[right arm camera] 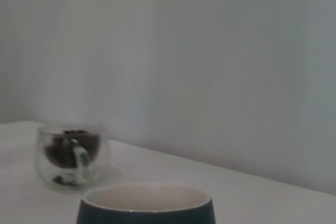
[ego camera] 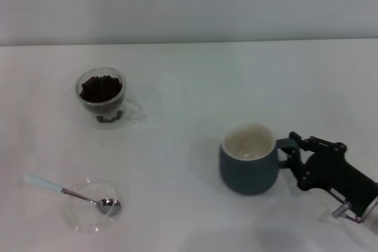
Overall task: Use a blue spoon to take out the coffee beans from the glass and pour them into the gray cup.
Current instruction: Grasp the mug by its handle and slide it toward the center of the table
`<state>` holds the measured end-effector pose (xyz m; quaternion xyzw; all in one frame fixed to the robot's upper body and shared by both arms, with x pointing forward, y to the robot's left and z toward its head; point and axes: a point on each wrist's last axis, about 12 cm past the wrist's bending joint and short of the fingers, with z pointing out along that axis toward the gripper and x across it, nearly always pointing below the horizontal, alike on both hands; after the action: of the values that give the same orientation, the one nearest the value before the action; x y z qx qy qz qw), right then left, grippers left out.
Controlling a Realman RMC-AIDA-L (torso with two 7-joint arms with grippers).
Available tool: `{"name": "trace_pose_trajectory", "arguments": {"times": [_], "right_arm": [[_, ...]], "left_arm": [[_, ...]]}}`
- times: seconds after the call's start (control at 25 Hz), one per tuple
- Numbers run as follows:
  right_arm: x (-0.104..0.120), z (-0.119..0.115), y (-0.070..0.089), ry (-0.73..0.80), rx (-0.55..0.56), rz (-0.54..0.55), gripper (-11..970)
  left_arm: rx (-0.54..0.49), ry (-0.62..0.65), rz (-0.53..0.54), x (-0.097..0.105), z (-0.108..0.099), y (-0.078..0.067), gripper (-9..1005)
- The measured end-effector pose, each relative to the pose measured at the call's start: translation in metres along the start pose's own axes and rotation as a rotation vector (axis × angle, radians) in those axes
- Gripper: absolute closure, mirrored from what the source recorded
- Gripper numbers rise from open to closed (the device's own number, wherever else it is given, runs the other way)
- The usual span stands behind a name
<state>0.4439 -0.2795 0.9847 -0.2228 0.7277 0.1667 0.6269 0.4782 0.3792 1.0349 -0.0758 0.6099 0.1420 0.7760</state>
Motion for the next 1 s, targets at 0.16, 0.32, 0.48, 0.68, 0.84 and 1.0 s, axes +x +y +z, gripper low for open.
{"name": "trace_pose_trajectory", "arguments": {"times": [0.16, 0.32, 0.48, 0.68, 0.84, 1.0], "right_arm": [[-0.005, 0.009, 0.012, -0.022, -0.056, 0.001, 792], [-0.011, 0.019, 0.023, -0.040, -0.103, 0.002, 794], [-0.014, 0.026, 0.034, -0.040, -0.143, 0.002, 797], [-0.016, 0.033, 0.042, -0.038, -0.180, -0.003, 800], [-0.018, 0.040, 0.046, -0.028, -0.209, -0.020, 800], [-0.019, 0.044, 0.047, -0.020, -0.221, -0.026, 799]], "left_arm": [[-0.002, 0.002, 0.000, 0.000, -0.001, 0.001, 285], [-0.003, 0.004, -0.004, 0.001, -0.002, 0.001, 284], [-0.002, 0.004, -0.006, 0.001, -0.003, 0.000, 285], [0.001, 0.003, -0.007, 0.001, -0.002, -0.001, 285], [0.004, -0.001, -0.008, 0.000, -0.002, -0.002, 285], [0.005, -0.003, -0.008, 0.000, -0.002, -0.002, 285]]}}
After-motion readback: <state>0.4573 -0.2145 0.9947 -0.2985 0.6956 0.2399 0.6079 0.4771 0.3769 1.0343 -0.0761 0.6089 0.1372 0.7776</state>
